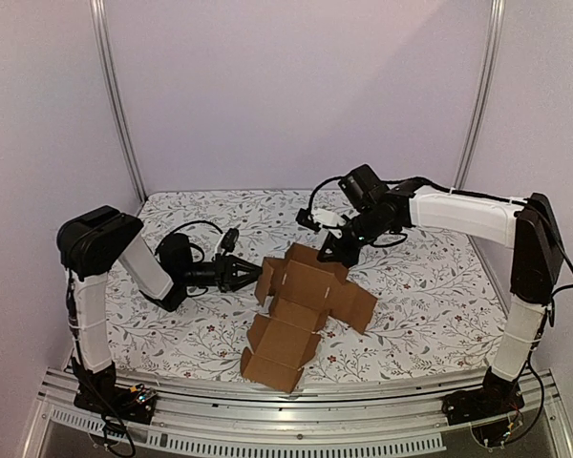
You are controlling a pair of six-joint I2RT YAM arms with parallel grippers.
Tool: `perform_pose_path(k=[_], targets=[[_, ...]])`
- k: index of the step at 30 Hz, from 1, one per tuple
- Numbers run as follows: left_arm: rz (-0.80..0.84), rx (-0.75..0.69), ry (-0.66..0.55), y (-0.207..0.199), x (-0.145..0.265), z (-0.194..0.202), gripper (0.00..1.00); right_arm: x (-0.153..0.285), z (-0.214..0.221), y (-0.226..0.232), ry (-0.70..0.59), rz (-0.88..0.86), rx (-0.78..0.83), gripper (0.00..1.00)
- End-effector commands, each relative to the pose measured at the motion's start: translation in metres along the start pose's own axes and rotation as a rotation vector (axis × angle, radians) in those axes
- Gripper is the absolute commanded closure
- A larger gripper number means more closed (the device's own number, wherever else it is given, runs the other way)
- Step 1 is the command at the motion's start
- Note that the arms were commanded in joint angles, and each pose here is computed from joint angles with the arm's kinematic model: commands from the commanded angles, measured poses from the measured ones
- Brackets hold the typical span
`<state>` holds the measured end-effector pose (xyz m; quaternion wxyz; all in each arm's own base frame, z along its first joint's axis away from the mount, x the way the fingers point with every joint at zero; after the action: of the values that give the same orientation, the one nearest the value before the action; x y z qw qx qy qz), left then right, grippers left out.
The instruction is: Fold the paper box
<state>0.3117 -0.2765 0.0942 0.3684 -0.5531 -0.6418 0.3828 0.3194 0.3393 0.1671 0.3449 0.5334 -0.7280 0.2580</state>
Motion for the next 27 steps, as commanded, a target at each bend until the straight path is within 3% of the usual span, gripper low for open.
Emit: perform_pose_path(k=[1,9,27], targets=[[0.117,-0.194,-0.034,-0.038,0.001,-0.013,0.67,-0.008,-0.004,0.001,0.031,0.033,0.001,1.00],[0.127,-0.198,-0.009,-0.042,-0.001,-0.004,0.67,-0.016,-0.003,0.006,0.083,0.127,0.068,1.00],[0.156,-0.214,0.039,-0.053,-0.006,0.010,0.68,-0.008,-0.018,0.020,0.060,0.410,0.306,1.00]])
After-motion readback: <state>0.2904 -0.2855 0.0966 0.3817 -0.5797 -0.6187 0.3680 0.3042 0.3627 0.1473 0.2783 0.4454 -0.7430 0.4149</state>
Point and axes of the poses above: each gripper's point midway between its finger pads, its own x axis back along the fingers, its own y axis along the line the jaws close on, z = x × y, the point moved 3 cm from there along x, back along the fingers, and after that the axes turned 2 degrees about -x, right-handed, at the moved point
